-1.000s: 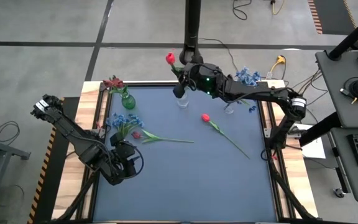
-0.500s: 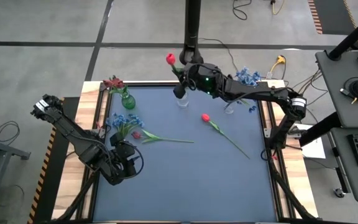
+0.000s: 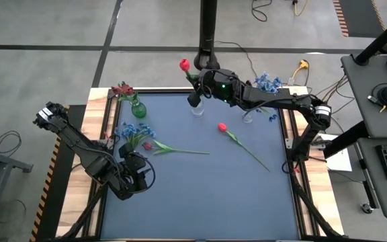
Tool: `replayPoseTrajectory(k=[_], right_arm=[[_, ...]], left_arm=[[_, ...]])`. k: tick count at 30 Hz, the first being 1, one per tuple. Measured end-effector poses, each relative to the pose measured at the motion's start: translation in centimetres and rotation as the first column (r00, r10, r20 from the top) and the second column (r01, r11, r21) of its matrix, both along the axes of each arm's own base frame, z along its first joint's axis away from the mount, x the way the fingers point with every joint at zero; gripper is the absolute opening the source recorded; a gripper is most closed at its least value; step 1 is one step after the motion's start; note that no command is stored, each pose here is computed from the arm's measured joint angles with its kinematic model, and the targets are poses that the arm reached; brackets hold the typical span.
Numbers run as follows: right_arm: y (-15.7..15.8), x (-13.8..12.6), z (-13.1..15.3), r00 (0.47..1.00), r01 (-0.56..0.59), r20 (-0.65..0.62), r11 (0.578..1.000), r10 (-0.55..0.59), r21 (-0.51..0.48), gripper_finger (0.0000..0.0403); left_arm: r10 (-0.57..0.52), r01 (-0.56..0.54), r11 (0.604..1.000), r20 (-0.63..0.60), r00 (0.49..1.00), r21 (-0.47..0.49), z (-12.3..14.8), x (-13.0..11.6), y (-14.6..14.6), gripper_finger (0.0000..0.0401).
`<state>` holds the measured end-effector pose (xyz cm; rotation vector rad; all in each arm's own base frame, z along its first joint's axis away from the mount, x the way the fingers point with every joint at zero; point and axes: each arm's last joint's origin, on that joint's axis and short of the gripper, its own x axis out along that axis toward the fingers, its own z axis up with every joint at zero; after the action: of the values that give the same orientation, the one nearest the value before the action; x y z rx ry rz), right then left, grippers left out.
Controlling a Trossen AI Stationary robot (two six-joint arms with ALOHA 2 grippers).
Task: Sort flowers into vase by color
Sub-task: Put the left red flower into the left transparent vase
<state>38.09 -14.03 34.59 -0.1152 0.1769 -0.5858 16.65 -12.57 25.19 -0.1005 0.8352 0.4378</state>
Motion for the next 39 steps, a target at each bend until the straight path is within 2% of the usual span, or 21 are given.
replayPoseTrajectory(k=[11,31,39], right_arm=[[0.0,0.0,-0.1,1.0,0.002,-0.003,1.0,-0.002,0.01,0.0028],[-0.1,-0.1,-0.2,0.999,0.038,-0.03,0.999,-0.038,0.005,0.0142],[0.1,-0.2,0.8,0.999,0.035,-0.027,0.999,-0.034,0.005,0.0177]], left_arm=[[0.0,0.0,1.0,0.0,1.0,0.0,0.0,0.0,0.0,0.019],[0.0,0.0,1.0,-0.001,1.0,0.001,0.0,0.0,0.0,0.019],[0.0,0.0,1.0,-0.001,1.0,0.002,0.0,0.0,0.0,0.019]])
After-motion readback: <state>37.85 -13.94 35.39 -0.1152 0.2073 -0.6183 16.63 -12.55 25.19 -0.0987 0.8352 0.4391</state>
